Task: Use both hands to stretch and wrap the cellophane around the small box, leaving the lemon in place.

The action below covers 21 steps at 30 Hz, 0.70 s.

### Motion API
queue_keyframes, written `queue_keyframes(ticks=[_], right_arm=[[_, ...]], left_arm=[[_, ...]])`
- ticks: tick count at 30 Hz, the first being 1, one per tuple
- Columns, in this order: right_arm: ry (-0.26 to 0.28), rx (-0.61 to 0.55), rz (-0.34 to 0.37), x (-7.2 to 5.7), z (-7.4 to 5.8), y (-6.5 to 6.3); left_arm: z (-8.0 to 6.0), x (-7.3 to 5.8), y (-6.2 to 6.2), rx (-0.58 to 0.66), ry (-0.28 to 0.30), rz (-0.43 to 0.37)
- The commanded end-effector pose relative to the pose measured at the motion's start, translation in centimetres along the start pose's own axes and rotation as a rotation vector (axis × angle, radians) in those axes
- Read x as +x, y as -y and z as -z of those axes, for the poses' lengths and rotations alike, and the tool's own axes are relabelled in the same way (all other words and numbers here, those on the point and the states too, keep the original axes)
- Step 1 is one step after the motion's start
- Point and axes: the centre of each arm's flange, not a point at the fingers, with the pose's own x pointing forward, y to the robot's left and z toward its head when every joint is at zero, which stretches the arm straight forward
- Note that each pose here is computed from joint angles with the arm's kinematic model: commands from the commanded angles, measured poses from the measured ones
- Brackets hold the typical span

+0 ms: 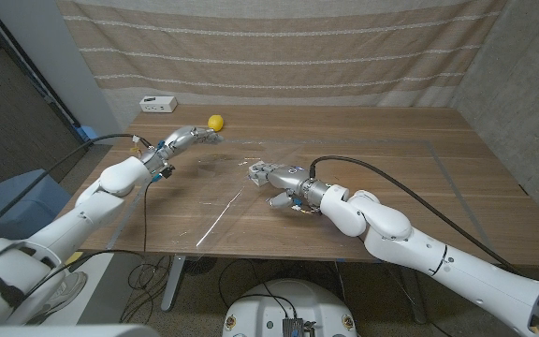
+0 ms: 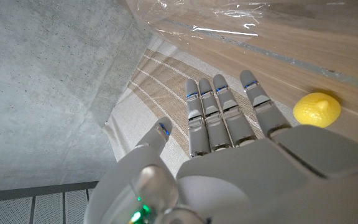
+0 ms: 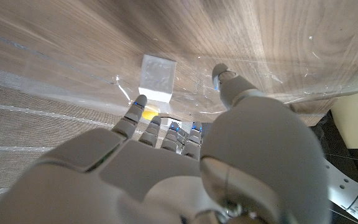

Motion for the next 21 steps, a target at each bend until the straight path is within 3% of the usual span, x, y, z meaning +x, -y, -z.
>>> queue_keyframes(ticks=[1, 6, 11, 21], right_arm=[[0.063, -0.056, 0.119, 0.1, -0.7, -2.3], [0.122, -0.096, 0.157, 0.6, -1.1, -3.2], [0.201, -0.100, 0.139, 1.5, -1.5, -3.5], [0.306, -0.141, 0.129, 3.1, -1.8, -3.6]], left_arm=[[1.2, 0.7, 0.6, -0.075, -0.054, 0.044], [1.7, 1.0, 0.7, -0.118, -0.068, 0.045], [2.5, 1.1, 1.1, -0.162, -0.090, 0.043], [3.2, 1.2, 2.0, -0.215, -0.120, 0.057]])
